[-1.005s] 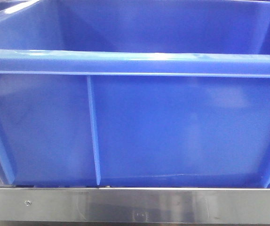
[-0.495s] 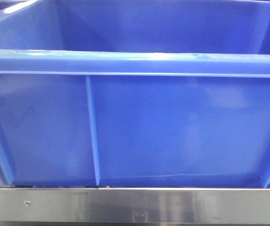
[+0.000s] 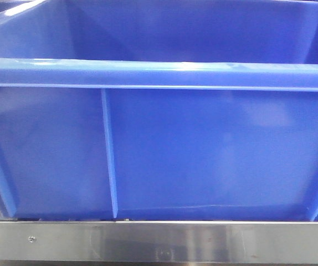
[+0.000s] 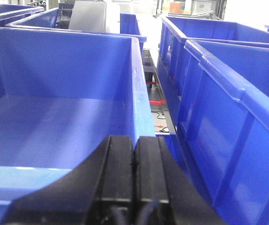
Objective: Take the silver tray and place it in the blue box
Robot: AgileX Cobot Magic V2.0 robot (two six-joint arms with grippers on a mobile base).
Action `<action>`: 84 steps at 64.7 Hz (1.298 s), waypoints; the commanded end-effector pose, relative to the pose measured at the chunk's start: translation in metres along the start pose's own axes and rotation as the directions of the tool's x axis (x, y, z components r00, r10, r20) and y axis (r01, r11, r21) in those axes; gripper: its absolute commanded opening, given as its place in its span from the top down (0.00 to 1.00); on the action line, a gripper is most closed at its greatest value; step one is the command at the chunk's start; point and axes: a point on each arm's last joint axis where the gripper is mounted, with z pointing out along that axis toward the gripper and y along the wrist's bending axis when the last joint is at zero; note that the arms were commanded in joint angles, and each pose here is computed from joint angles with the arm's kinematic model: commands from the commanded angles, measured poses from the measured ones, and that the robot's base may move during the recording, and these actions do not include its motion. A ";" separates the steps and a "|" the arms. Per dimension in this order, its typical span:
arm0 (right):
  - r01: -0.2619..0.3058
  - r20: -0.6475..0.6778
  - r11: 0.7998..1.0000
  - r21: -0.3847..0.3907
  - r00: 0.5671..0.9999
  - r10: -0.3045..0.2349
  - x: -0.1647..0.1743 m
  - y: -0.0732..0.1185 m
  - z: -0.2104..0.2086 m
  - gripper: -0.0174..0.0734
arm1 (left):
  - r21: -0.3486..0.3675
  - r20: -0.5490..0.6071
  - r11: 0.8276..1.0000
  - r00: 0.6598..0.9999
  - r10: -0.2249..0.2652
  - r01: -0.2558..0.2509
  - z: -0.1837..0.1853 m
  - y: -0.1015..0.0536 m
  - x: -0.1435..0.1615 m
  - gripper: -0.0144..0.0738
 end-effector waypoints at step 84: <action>-0.059 0.263 0.962 0.266 0.965 -0.014 0.118 -0.013 0.042 0.75 | -0.002 0.108 1.000 0.994 -0.006 0.006 -0.002 0.000 -0.010 0.94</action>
